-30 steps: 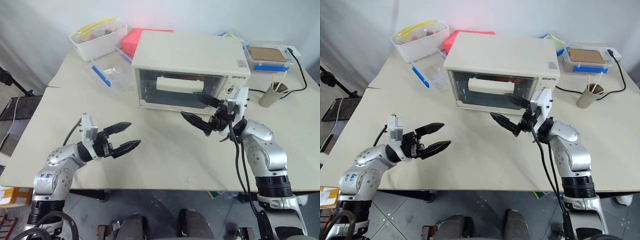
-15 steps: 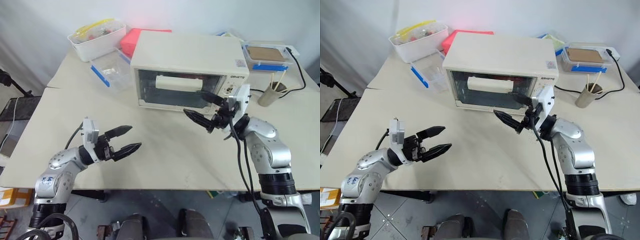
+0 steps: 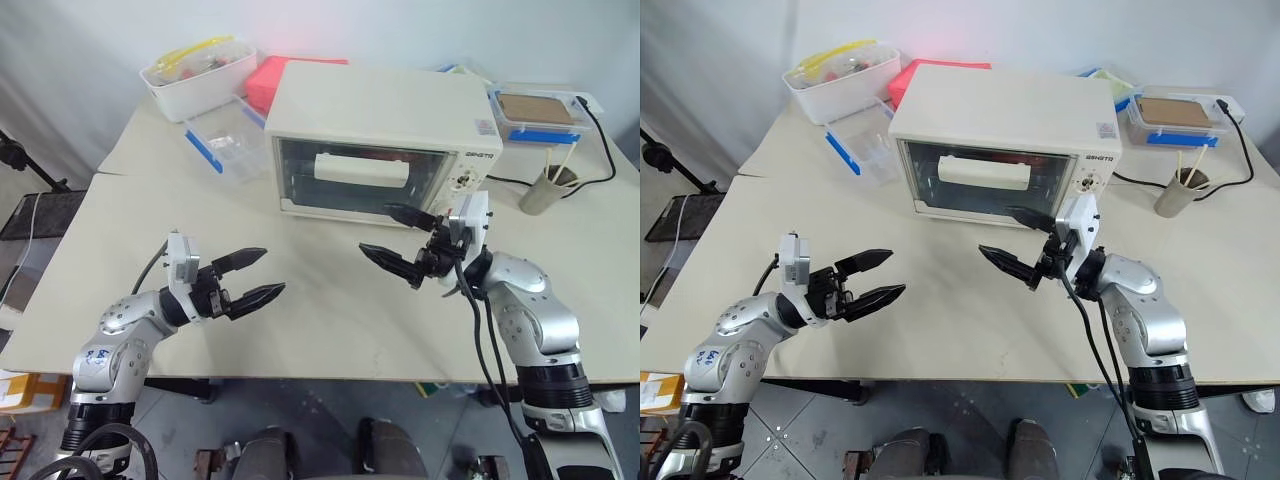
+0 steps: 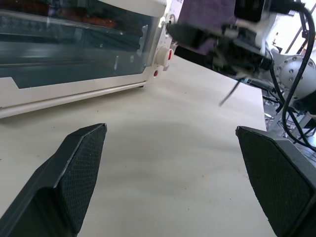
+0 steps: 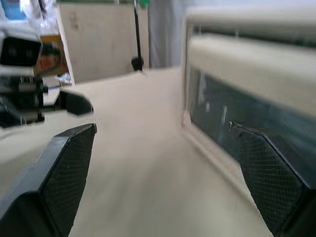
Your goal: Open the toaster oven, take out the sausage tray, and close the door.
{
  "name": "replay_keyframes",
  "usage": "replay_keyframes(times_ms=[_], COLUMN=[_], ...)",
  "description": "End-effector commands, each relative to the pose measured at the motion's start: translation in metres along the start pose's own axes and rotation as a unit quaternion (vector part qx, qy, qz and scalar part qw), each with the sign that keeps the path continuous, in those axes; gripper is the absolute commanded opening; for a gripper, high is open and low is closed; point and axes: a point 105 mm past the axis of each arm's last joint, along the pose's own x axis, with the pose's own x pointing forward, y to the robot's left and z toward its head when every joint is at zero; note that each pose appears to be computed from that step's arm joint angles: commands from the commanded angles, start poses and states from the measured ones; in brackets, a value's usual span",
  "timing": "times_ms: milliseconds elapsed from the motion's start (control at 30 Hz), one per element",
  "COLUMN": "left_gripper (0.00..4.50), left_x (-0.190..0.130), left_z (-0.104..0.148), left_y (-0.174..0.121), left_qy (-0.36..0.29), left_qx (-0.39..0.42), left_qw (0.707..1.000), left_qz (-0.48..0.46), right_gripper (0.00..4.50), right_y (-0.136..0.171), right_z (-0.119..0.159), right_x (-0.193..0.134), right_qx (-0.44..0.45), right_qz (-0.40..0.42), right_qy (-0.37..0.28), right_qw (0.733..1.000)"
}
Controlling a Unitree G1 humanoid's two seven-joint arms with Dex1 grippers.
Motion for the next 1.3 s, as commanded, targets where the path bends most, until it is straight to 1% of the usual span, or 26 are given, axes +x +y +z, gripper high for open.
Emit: replay_keyframes(times_ms=[33,200,400,600,733,900,967,1000,1033,1100,1133,1167,1300], left_gripper=[4.47,4.47,4.47,4.47,4.47,4.47,4.08,3.94,3.62,3.01,2.7,2.3,1.03], left_x=[0.002,0.004,0.003,0.002,-0.003,-0.014,-0.028,-0.033,-0.036,-0.029,-0.026,-0.022,0.001], left_z=[0.006,0.01,0.01,0.01,0.014,0.024,0.033,0.042,0.048,0.066,0.07,0.073,0.074], left_y=[-0.003,-0.003,-0.003,-0.004,0.001,0.01,0.019,0.028,0.034,0.052,0.057,0.061,0.076], left_qy=[-0.007,-0.012,-0.01,-0.009,-0.013,-0.016,-0.011,-0.014,-0.017,-0.051,-0.062,-0.068,-0.076], left_qx=[0.01,0.016,0.017,0.017,0.015,-0.009,-0.029,-0.025,-0.022,-0.004,-0.002,0.006,0.036], left_qw=[1.0,1.0,1.0,1.0,1.0,1.0,0.999,0.999,0.999,0.998,0.997,0.996,0.995], left_qz=[-0.013,-0.022,-0.022,-0.02,-0.006,0.005,0.01,0.017,0.021,0.041,0.045,0.049,0.057], right_gripper=[4.5,4.5,4.5,4.5,4.5,4.5,4.5,4.5,4.5,4.5,4.5,4.5,4.5], right_y=[-0.004,-0.035,-0.041,-0.024,-0.008,0.003,0.009,0.013,0.016,0.019,0.019,0.02,0.023], right_z=[0.012,0.018,0.023,0.027,0.019,0.01,0.003,-0.004,-0.01,-0.017,-0.018,-0.019,-0.023], right_x=[-0.002,-0.001,0.004,0.007,-0.001,-0.007,-0.011,-0.015,-0.018,-0.022,-0.022,-0.022,-0.021], right_qx=[-0.029,-0.047,-0.063,-0.06,-0.069,-0.087,-0.103,-0.117,-0.127,-0.141,-0.144,-0.149,-0.161], right_qz=[-0.011,-0.063,-0.061,-0.017,0.016,0.039,0.051,0.061,0.068,0.075,0.075,0.078,0.09], right_qy=[-0.004,-0.017,-0.034,-0.067,-0.043,-0.017,0.002,0.019,0.03,0.041,0.041,0.041,0.047], right_qw=[1.0,0.997,0.996,0.996,0.997,0.995,0.993,0.991,0.989,0.986,0.986,0.985,0.982])
